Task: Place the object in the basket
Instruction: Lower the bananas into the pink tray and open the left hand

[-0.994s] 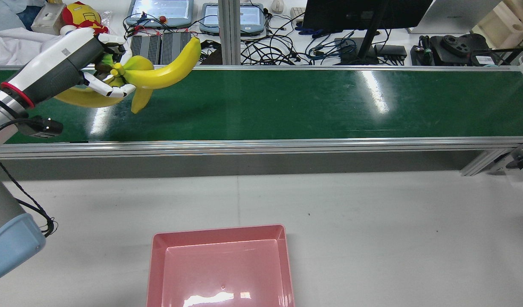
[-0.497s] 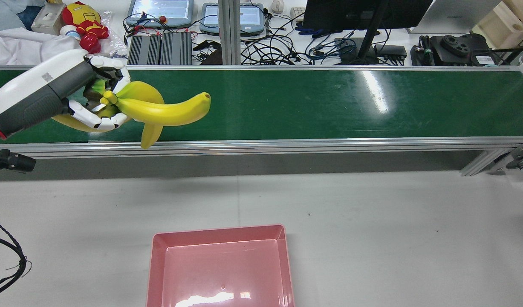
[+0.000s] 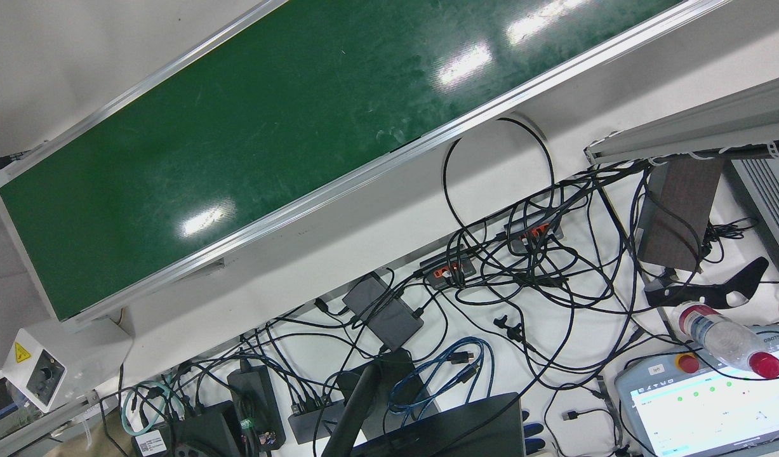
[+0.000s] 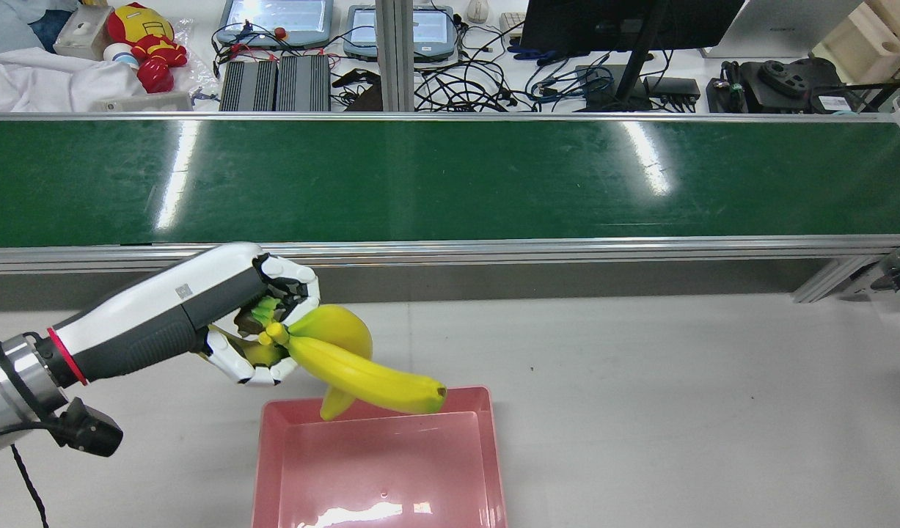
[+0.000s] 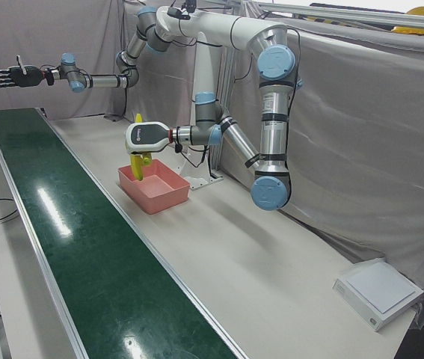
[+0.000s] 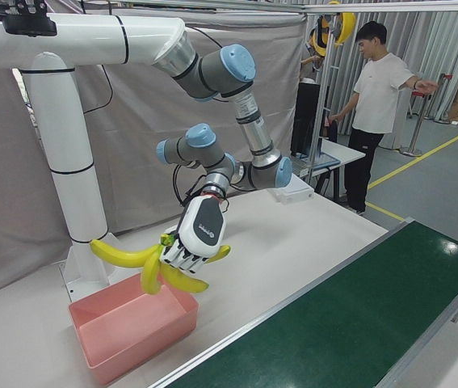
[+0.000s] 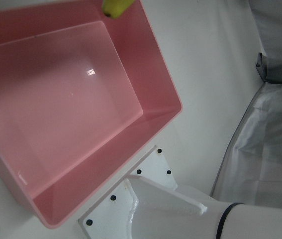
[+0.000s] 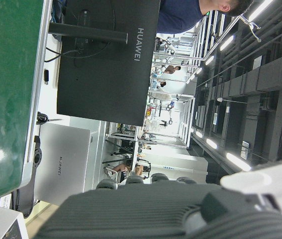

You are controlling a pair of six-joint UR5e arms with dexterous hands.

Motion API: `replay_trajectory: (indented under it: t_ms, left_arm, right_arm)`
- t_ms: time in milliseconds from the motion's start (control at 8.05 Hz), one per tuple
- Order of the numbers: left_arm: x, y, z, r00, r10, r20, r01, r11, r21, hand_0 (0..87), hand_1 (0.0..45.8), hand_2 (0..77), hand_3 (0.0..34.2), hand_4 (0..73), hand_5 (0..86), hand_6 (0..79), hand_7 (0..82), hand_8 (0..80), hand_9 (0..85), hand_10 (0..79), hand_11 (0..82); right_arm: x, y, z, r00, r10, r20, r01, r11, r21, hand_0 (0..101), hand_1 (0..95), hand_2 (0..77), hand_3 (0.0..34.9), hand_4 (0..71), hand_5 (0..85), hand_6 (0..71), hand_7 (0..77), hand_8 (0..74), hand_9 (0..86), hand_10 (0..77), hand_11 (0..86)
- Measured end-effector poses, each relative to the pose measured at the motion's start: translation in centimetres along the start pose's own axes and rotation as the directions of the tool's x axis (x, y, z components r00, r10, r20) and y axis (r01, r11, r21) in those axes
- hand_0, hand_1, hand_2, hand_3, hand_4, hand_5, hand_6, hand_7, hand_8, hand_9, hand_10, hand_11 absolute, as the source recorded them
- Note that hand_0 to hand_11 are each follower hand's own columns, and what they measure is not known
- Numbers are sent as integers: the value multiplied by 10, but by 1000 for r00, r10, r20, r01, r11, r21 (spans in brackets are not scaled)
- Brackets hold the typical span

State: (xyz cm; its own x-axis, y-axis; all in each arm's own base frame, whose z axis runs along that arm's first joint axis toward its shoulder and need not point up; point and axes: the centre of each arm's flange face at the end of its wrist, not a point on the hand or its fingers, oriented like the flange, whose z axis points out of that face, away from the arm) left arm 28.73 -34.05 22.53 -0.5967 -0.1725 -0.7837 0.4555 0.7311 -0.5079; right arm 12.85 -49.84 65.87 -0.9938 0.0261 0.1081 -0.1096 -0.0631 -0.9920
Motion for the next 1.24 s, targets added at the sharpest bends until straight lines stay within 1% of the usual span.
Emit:
replay_trajectory:
  t_ms: [124,248,373,497,621,745,870,994,1118,1242]
  left_arm:
    - [-17,25,1,999,-22,34,24,999,-44,531,207,398,0,436,704,698,714,698,698,496,693]
    - [-34,50,0,997,-43,64,48,996,-74,533,213,409,0,431,704,698,714,682,698,485,693]
    - [-49,70,-1,995,-61,83,68,994,-83,531,213,409,0,420,709,698,709,654,698,464,665]
    - [-62,86,-3,993,-76,93,84,993,-79,529,213,409,0,420,709,698,709,654,698,464,665]
    - [-72,94,-2,992,-80,100,87,994,-61,515,142,404,0,376,671,605,589,584,671,393,551]
    - [-80,96,1,991,-78,107,84,995,-45,435,44,273,0,327,589,464,447,496,573,311,431]
    - [-86,96,2,990,-75,117,80,996,-36,399,22,82,0,267,447,267,393,365,442,196,284]
    - [-91,93,-1,989,-68,134,72,997,-31,277,11,5,0,191,245,131,278,240,278,196,284]
    - [-94,90,-5,987,-59,151,64,998,-26,94,11,5,0,76,125,16,153,147,158,16,55]
    - [-94,87,-8,985,-52,162,57,998,-21,2,11,5,22,5,16,5,65,87,65,16,16]
  right_arm:
    - [0,0,0,1000,0,0,0,1000,0,1,0,5,0,0,0,0,5,0,0,0,0]
    - [0,0,0,1000,0,0,0,1000,0,1,0,5,0,0,0,0,5,0,0,0,0]
    - [0,0,0,1000,0,0,0,1000,0,1,0,5,0,0,0,0,5,0,0,0,0]
    - [0,0,0,1000,0,-1,0,1000,0,1,0,5,0,0,0,0,5,0,0,0,0]
    - [1,0,0,1000,0,-1,0,1000,1,0,0,11,0,0,0,0,5,0,0,0,0]
    - [1,-1,0,1000,0,-2,0,1000,1,0,0,5,0,0,0,0,5,0,0,0,0]
    - [1,-1,0,1000,0,-1,0,1000,1,1,0,5,0,0,0,0,5,0,0,0,0]
    - [1,-1,0,1000,1,-1,-1,1000,1,1,0,5,0,0,0,0,5,0,0,0,0]
    - [0,-1,0,1000,1,-1,-1,1000,1,1,0,5,0,0,0,0,5,0,0,0,0]
    - [0,-1,0,1000,0,-1,0,1000,1,1,0,5,0,0,0,0,5,0,0,0,0]
